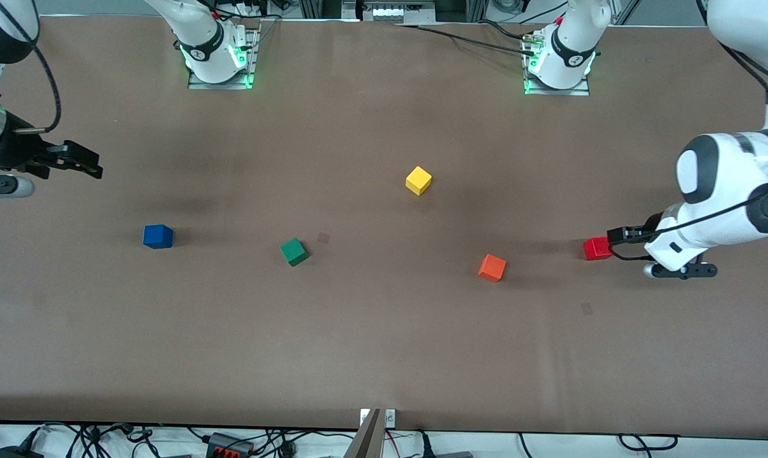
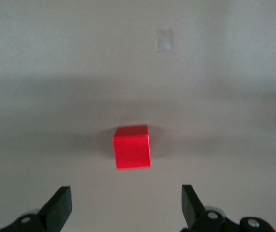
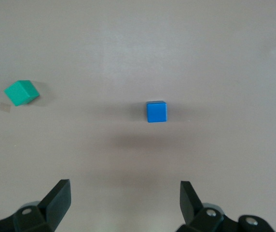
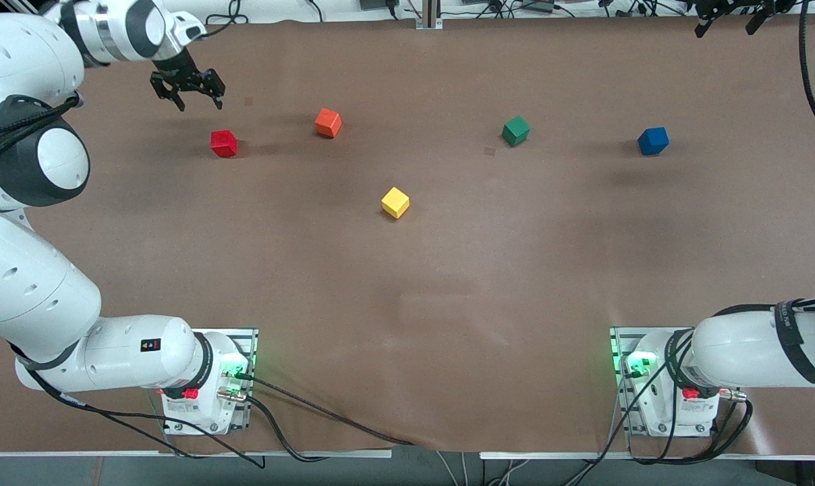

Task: Pass red block to right arm, stack on blue
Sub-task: 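Lower the left gripper onto the red cube while the right gripper advances, then close the left gripper on the red cube and lift it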

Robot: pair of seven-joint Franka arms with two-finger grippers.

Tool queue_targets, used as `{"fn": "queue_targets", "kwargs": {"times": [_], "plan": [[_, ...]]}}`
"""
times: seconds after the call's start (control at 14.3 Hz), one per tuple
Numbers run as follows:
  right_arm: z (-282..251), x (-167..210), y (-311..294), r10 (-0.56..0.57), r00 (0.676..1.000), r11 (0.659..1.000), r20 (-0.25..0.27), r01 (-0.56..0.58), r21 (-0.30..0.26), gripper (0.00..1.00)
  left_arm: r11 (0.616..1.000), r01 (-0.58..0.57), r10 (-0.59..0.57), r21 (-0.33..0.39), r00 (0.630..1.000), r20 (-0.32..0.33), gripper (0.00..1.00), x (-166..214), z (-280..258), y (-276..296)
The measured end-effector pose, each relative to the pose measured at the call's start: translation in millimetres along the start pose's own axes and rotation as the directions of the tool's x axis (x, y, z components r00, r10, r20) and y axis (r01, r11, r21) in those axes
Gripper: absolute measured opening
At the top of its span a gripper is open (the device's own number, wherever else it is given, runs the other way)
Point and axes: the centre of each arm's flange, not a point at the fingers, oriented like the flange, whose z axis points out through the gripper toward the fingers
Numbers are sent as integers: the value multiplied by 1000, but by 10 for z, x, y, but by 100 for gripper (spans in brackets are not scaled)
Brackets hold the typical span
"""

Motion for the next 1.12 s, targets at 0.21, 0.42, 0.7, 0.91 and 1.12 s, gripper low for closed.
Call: {"fn": "queue_targets", "kwargs": {"times": [0.21, 0.42, 0.7, 0.91, 1.12], "plan": [[87, -20, -91, 0, 999, 997, 49, -4, 75, 100, 1000, 6, -6, -1, 999, -54, 100, -89, 328, -34], [204, 43, -182, 9, 997, 980, 71, -23, 195, 100, 1000, 11, -11, -3, 996, -89, 100, -175, 618, -64], [497, 191, -286, 19, 992, 943, 123, -58, 327, 100, 1000, 11, -12, -6, 990, -138, 97, -339, 1111, -57], [579, 242, -306, 32, 989, 907, 144, -89, 411, 100, 1000, 9, -10, -7, 990, -139, 85, -351, 1192, -56], [692, 285, -305, 34, 986, 899, 165, -102, 426, 100, 1000, 5, -6, -6, 990, -142, 55, -345, 1186, -56]]}}
